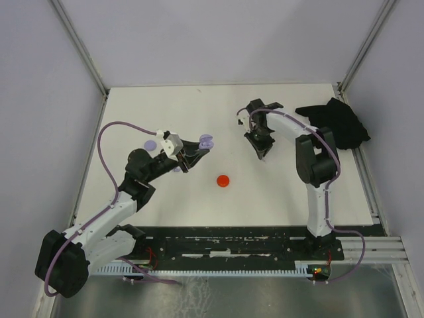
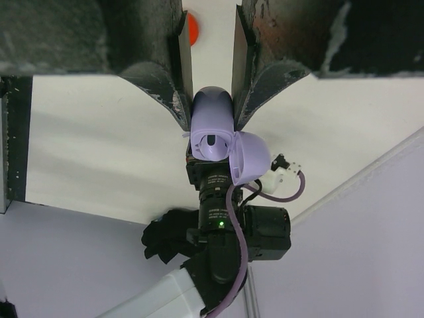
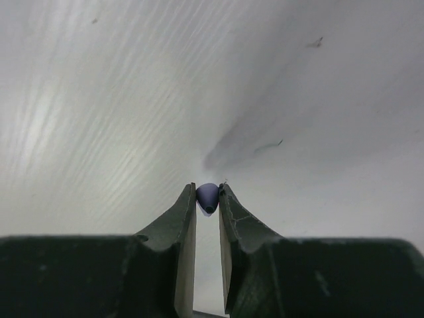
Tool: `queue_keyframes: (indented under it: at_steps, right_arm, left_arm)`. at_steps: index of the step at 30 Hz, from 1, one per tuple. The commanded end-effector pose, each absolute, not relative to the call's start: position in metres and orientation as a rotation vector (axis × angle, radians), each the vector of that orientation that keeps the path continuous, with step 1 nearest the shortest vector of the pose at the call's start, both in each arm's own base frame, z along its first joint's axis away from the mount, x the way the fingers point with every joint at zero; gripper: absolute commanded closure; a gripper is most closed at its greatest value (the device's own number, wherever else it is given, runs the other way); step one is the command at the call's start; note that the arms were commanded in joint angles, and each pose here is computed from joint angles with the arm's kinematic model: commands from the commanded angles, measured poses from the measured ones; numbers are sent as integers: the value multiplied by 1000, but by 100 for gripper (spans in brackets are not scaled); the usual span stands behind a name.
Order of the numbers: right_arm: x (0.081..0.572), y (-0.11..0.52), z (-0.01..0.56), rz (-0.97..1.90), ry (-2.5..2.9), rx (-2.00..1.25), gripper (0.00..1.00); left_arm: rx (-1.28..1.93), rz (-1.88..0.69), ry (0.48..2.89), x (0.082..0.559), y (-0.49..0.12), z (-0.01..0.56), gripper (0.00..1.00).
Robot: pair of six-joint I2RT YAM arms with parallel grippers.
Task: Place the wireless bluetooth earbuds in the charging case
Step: Pick up the earbud from the center of the board, then place the earbud in the charging case.
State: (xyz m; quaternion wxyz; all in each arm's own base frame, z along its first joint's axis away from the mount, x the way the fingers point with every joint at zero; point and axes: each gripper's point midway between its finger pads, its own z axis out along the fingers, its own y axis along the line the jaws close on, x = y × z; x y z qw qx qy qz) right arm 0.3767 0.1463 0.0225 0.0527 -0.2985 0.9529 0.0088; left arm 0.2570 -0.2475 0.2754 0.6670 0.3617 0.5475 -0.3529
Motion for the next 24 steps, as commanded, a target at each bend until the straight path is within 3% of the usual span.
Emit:
queue_keyframes:
  at_steps: [1,15,24]
  right_arm:
    - [376,187,104,238,2684,-748,82]
    - [319,266,292,755,2050,-516,82]
    - [271,279,386,1034,1650,-446,83]
  left_arm:
    - [805,-812,1102,249,-249,308,97]
    - [758,-868,990,238,-248,333,97]
    - [725,-940,953,235,-252,348,97]
